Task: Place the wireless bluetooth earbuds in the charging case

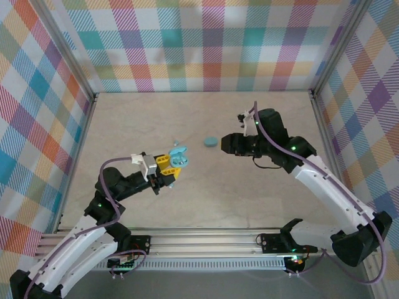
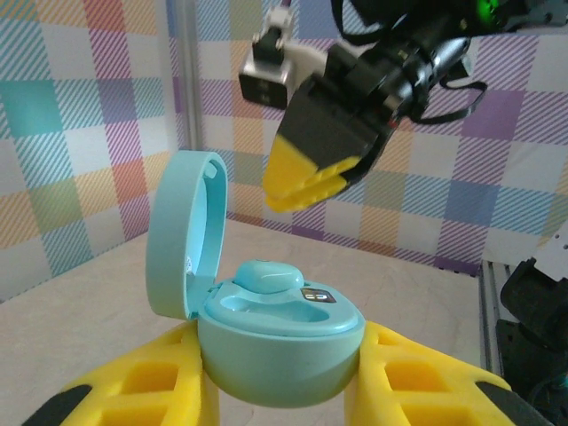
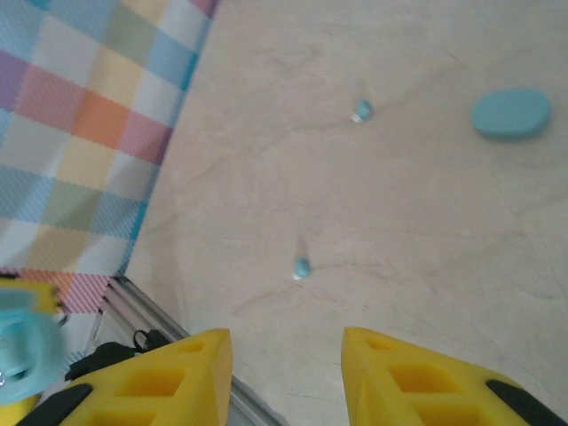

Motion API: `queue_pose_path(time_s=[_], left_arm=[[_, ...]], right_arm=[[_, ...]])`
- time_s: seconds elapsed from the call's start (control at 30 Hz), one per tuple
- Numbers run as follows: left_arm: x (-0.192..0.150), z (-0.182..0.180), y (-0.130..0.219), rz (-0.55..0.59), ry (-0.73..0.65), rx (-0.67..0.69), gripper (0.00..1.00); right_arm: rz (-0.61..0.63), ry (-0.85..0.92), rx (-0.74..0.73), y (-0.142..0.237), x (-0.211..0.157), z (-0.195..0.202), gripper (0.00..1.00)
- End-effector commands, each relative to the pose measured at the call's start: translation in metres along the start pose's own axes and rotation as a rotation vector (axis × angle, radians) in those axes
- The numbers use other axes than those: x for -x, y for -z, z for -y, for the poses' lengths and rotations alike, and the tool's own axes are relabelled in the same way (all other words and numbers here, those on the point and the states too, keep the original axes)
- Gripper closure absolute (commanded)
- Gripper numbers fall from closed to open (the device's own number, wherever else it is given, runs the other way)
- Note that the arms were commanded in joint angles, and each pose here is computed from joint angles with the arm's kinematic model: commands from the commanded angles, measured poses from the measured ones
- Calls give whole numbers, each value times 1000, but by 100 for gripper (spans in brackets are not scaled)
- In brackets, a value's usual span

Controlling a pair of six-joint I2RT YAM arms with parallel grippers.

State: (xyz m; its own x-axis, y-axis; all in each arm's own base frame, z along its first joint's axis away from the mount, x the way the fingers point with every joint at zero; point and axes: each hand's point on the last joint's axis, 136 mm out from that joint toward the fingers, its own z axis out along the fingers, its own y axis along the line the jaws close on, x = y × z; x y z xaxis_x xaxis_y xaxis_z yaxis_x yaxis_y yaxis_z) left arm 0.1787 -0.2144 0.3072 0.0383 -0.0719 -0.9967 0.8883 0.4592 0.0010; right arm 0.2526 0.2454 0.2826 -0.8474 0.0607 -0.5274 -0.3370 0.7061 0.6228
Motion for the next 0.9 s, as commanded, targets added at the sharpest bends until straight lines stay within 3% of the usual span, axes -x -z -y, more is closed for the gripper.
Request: queue_pose_path(time_s=[0.0, 0.37, 0.6, 0.87], left_arm=[[2, 2, 6, -18, -15, 17, 86], [22, 11, 21, 4, -40, 20, 86], [30, 17, 32, 17, -49, 27, 86], [35, 20, 40, 27, -56, 35, 85]], right_arm=[[-7, -70, 26, -21, 2, 1, 63], [-228, -45, -3, -137, -42, 9, 68], [-403, -64, -41, -211, -92, 8, 73], [-555, -9, -66, -264, -141, -9, 76]])
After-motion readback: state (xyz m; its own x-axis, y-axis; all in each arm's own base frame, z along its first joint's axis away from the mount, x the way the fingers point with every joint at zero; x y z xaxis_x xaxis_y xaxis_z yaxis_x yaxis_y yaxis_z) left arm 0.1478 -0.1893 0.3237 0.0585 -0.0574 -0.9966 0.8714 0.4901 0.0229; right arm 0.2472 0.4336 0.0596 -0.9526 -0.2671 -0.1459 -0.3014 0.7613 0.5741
